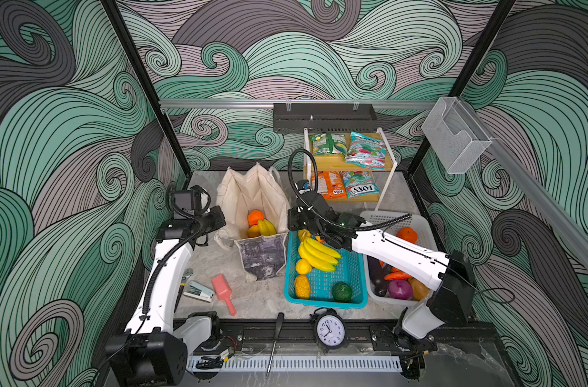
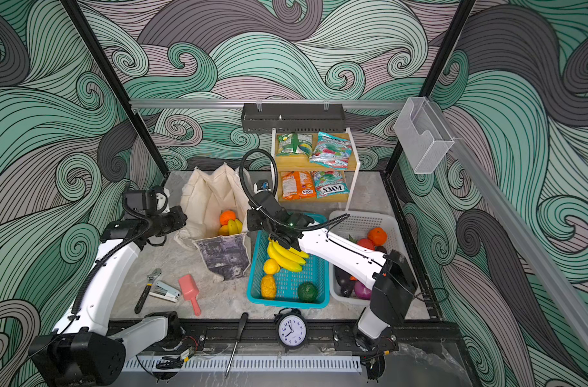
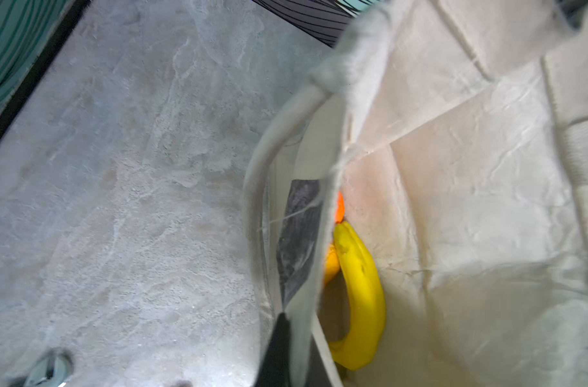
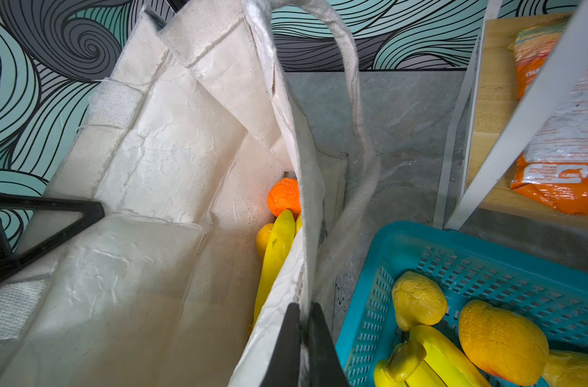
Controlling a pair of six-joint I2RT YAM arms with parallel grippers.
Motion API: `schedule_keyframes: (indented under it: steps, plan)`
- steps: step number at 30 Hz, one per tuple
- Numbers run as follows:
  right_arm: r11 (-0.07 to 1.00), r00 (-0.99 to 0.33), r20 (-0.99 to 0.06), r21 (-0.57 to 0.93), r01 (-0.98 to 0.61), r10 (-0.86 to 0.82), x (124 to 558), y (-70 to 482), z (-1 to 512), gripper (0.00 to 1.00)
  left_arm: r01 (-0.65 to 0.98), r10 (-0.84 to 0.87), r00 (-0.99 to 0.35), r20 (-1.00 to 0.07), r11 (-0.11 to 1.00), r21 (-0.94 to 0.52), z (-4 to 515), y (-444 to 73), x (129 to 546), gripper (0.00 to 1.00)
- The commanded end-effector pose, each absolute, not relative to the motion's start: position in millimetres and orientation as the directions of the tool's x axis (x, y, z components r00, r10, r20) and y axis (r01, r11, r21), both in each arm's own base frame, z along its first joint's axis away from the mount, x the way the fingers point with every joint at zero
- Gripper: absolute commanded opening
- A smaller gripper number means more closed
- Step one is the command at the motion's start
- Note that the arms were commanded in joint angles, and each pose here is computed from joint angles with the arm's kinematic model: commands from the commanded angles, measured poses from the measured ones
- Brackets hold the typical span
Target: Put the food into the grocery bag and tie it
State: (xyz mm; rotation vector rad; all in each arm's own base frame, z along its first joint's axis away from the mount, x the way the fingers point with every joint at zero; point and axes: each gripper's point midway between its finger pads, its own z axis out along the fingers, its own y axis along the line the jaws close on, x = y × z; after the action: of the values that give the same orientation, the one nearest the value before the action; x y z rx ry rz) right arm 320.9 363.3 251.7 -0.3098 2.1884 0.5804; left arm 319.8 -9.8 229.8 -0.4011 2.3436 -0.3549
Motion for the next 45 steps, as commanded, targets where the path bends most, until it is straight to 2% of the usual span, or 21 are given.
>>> schedule_keyframes:
  steps: [1,5,9,12,14,16,19,20,21,34,40,45]
  plan:
    - [0.846,-0.608,-0.794,0.316,-0.43,-0.013,318,363,264,0.0,-0.128,-0.382,-0.651,-0.656,0.907,-0.401,253,-16,321,0.0]
    - [0.842,-0.592,-0.805,0.302,-0.447,-0.026,316,362,273,0.0,-0.104,-0.374,-0.607,-0.701,0.912,-0.396,264,-15,318,0.0]
    - [0.821,-0.597,-0.8,0.297,-0.487,-0.065,313,369,279,0.0,-0.098,-0.364,-0.643,-0.674,0.912,-0.399,256,-18,320,0.0]
    - [0.814,-0.606,-0.792,0.306,-0.495,-0.071,312,372,276,0.14,-0.093,-0.357,-0.654,-0.666,0.913,-0.398,251,-19,320,0.0]
    - [0.81,-0.606,-0.793,0.316,-0.495,-0.061,311,371,280,0.31,-0.106,-0.357,-0.666,-0.654,0.914,-0.392,247,-18,320,0.0]
    - [0.812,-0.61,-0.79,0.313,-0.492,-0.065,308,365,287,0.54,-0.11,-0.355,-0.674,-0.648,0.916,-0.386,245,-18,320,0.0]
    - [0.821,-0.58,-0.812,0.293,-0.491,-0.057,304,350,312,0.76,-0.107,-0.347,-0.672,-0.655,0.92,-0.377,246,-17,318,0.0]
    - [0.831,-0.565,-0.823,0.277,-0.482,-0.053,303,341,321,0.94,-0.108,-0.345,-0.669,-0.659,0.922,-0.372,247,-16,318,0.0]
    - [0.843,-0.552,-0.833,0.266,-0.468,-0.044,303,331,330,1.0,-0.107,-0.34,-0.667,-0.663,0.924,-0.366,248,-15,317,0.0]
    - [0.886,-0.465,-0.883,0.27,-0.377,0.071,312,215,411,1.0,-0.12,-0.315,-0.661,-0.681,0.94,-0.318,253,-11,312,0.0]
    - [0.902,-0.449,-0.887,0.275,-0.333,0.105,322,185,426,1.0,-0.102,-0.321,-0.68,-0.659,0.932,-0.348,254,-18,311,0.0]
    - [0.881,-0.472,-0.87,0.327,-0.341,0.14,338,186,430,1.0,-0.117,-0.307,-0.68,-0.666,0.942,-0.314,246,-11,309,0.0]
